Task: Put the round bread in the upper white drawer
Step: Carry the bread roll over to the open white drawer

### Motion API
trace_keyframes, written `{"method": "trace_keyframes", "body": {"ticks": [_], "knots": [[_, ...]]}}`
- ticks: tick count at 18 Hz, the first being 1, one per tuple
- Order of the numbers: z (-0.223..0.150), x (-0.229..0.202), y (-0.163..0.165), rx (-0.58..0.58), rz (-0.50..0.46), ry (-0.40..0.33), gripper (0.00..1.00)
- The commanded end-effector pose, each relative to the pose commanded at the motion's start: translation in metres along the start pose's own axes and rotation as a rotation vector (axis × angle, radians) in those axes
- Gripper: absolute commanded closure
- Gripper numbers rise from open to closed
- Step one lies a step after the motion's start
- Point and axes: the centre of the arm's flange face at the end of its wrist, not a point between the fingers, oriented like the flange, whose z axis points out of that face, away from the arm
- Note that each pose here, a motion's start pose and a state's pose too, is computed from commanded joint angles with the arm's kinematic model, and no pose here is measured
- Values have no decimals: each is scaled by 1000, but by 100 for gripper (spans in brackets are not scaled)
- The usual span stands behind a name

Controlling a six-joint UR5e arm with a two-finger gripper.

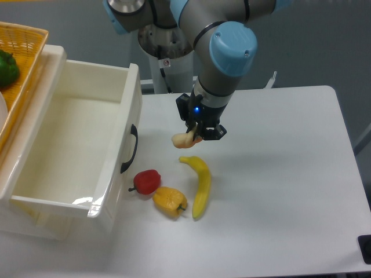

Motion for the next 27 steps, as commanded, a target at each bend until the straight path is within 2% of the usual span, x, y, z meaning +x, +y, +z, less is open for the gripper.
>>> {"method": "trace_keyframes", "body": {"ticks": [9, 11, 16, 22, 27], "knots": [[-37, 32, -13, 198, -143, 33, 75], [-48, 39, -13, 236, -151, 35, 75], [-68, 52, -15, 348, -261, 77, 73], [-90, 82, -20, 418, -265, 95, 73], [-86, 112, -33, 408, -244, 118, 73]]}}
